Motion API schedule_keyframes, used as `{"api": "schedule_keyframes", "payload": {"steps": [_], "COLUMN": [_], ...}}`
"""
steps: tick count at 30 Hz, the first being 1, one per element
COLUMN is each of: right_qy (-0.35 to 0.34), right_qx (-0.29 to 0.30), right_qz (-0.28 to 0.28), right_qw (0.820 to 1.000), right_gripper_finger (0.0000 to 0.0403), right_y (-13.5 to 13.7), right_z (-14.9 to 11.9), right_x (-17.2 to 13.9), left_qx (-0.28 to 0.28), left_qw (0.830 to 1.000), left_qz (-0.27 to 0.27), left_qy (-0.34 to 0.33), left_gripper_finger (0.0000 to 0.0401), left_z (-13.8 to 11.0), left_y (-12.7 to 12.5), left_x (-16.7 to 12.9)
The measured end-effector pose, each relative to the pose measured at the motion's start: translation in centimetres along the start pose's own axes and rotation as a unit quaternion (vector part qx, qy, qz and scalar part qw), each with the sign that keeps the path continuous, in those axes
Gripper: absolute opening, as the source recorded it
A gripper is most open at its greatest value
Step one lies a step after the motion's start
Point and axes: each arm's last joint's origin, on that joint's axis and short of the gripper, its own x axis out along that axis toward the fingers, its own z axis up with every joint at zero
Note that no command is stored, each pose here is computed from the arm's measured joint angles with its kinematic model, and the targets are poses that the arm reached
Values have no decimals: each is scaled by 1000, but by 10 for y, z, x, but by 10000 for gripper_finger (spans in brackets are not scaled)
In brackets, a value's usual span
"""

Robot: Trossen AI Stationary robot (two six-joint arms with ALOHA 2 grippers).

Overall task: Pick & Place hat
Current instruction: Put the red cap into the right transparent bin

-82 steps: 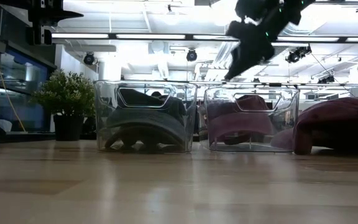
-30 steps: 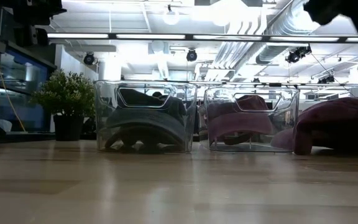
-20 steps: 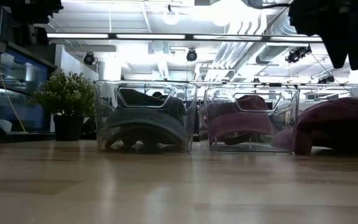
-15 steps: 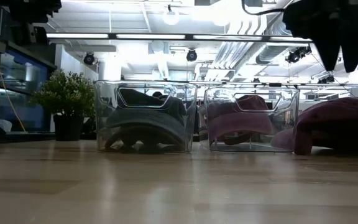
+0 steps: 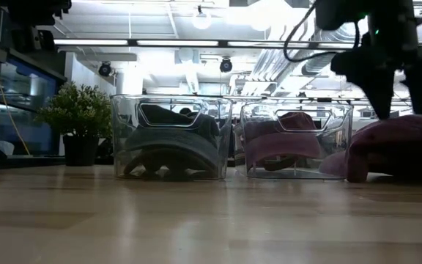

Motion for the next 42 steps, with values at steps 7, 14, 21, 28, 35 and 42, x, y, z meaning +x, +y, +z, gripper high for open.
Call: {"api": "schedule_keyframes", "payload": {"steps": [7,14,21,28,35,42], "right_qy": [5,14,21,14,22,3], "right_qx": [27,54,62,57,42,35], "right_qz": [39,81,77,77,85,94], "right_qw": [999,995,995,995,995,995], "right_gripper_finger": [329,262,146,24,5,3], "right_y": [-11,-20,-23,-23,-22,-26], "right_z": [7,10,13,15,14,15], "right_x": [23,35,37,37,36,13], "left_qx": [-7,-17,-17,-17,-19,-21], "left_qw": [1000,1000,1000,1000,1000,1000], "left_qz": [-6,4,4,4,4,5], "left_qy": [17,23,23,22,22,21], "left_gripper_finger": [137,137,137,137,137,137], "left_z": [-1,-2,-2,-2,-2,-2], "left_y": [0,2,2,2,2,2], "left_x": [0,0,0,0,0,0]}}
